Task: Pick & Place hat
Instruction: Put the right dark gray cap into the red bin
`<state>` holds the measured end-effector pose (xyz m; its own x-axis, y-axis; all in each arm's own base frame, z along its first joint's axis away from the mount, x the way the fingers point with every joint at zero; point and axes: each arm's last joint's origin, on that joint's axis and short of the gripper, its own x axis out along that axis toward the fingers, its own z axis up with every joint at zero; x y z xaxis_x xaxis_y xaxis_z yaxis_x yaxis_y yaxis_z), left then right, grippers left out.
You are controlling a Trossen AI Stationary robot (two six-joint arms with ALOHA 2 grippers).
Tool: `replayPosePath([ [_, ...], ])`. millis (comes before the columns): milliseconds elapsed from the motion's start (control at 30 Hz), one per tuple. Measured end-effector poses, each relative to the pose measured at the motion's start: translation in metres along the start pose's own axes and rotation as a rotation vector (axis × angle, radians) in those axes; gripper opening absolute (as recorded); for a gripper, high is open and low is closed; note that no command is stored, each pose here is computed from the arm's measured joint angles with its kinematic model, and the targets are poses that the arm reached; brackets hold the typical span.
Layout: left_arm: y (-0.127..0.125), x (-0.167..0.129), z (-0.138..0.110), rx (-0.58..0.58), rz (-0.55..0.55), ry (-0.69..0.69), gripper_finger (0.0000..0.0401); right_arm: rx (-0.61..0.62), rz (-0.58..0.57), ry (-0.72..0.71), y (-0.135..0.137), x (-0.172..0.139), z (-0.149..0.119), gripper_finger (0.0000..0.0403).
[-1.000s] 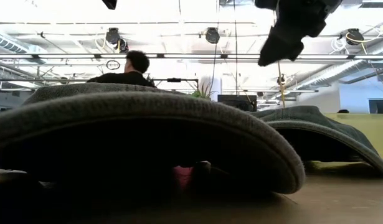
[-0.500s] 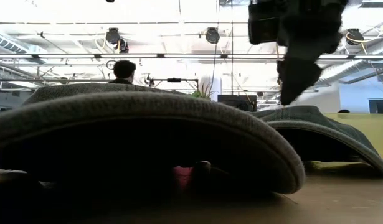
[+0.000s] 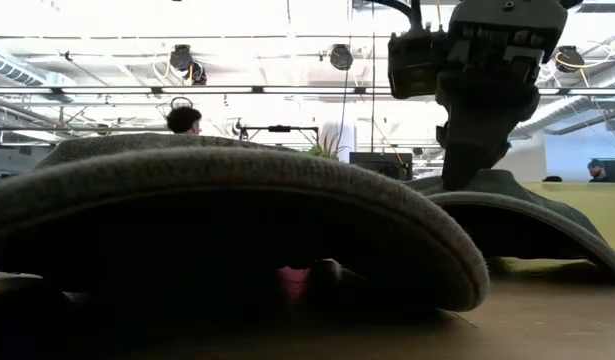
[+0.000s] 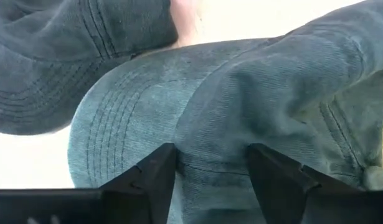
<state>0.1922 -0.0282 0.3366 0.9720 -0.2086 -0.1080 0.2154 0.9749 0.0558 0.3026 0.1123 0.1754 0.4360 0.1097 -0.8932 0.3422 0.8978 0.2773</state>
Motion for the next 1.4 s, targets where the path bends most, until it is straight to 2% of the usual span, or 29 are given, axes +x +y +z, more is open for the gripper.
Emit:
replayPosePath([
  [433, 0.000, 0.000, -0.004, -0.020, -0.002, 0.042, 0.0031, -0.010, 0.003, 0.002, 0.000, -0.003, 0.000, 0.0093],
  [767, 0.001, 0.000, -0.004, -0.006, 0.051, 0.046, 0.0031, 0.007, 0.012, 0.016, 0.000, -0.003, -0.001, 0.0011],
  [967, 0.001, 0.000, -0.004, 0.032, 0.051, 0.047, 0.0031, 0.029, 0.070, 0.073, 0.001, -0.003, -0.002, 0.0015],
  [1067, 0.001, 0.000, -0.004, 0.037, 0.051, 0.047, 0.0031, -0.003, 0.111, 0.085, 0.003, -0.010, -0.003, 0.0013],
  [1233, 0.002, 0.000, -0.004, 0.058, 0.068, 0.043, 0.0031, -0.023, 0.170, 0.057, 0.007, -0.031, -0.003, 0.0005],
  [1400, 0.002, 0.000, -0.004, 0.046, 0.081, 0.044, 0.0031, -0.059, 0.226, -0.038, 0.013, -0.057, -0.003, 0.0006],
])
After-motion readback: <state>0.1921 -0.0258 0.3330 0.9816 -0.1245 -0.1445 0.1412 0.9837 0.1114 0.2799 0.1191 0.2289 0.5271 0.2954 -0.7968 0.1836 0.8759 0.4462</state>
